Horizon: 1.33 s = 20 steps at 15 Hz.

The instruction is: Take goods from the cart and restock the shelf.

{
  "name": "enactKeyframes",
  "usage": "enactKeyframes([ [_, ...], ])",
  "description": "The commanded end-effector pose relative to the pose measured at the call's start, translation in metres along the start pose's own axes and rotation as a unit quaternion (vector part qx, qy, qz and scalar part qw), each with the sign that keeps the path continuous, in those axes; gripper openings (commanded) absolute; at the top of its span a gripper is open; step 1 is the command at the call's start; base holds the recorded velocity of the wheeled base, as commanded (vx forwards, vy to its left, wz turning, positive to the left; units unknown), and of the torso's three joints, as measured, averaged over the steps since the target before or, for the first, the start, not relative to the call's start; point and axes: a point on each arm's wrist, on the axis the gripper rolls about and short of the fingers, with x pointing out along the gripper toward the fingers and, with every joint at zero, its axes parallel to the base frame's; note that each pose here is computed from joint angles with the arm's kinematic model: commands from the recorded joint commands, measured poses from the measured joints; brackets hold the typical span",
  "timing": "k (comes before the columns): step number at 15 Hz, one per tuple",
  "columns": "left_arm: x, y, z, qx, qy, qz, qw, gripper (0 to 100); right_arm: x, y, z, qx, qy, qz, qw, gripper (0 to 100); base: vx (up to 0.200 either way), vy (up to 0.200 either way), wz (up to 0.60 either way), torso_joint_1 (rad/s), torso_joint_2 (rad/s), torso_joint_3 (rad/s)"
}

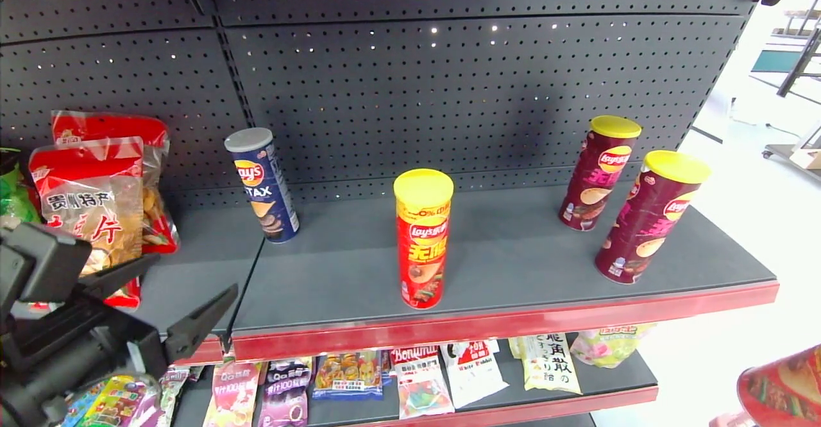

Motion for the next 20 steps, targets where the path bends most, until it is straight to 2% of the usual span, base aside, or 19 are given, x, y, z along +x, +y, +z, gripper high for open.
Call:
enactKeyframes([
  [1,-0.04,0.0,-0.013,-0.001,-0.01,-0.001,0.9999,100,0.022,-0.002,0.022,-0.01,0.039,0.013,0.999,0,0.0,0.0,0.0,0.0,0.0,0.0],
  [5,-0.071,0.001,-0.017,0.0,0.009,0.009,0.9999,100,0.04,0.001,0.026,-0.014,0.068,0.051,0.996,0,0.0,0.0,0.0,0.0,0.0,0.0],
  [8,-0.071,0.002,-0.015,0.003,0.024,0.021,0.9995,100,0.033,0.001,0.023,-0.013,0.056,0.065,0.996,0,0.0,0.0,0.0,0.0,0.0,0.0],
  [12,-0.065,0.001,-0.016,0.011,0.04,0.017,0.999,100,0.026,0.003,0.01,-0.013,0.055,0.067,0.996,0,0.0,0.0,0.6,0.001,0.0,0.001],
  [19,-0.072,0.001,-0.014,0.009,0.019,0.015,0.9997,100,0.034,0.004,0.016,-0.007,0.058,0.096,0.994,0,0.0,0.0,0.0,0.0,0.0,0.0],
  [20,-0.083,0.001,-0.018,0.003,-0.007,0.016,0.9998,100,0.053,0.004,0.033,-0.006,0.045,0.117,0.992,0,0.0,0.0,0.0,0.0,0.0,0.0],
])
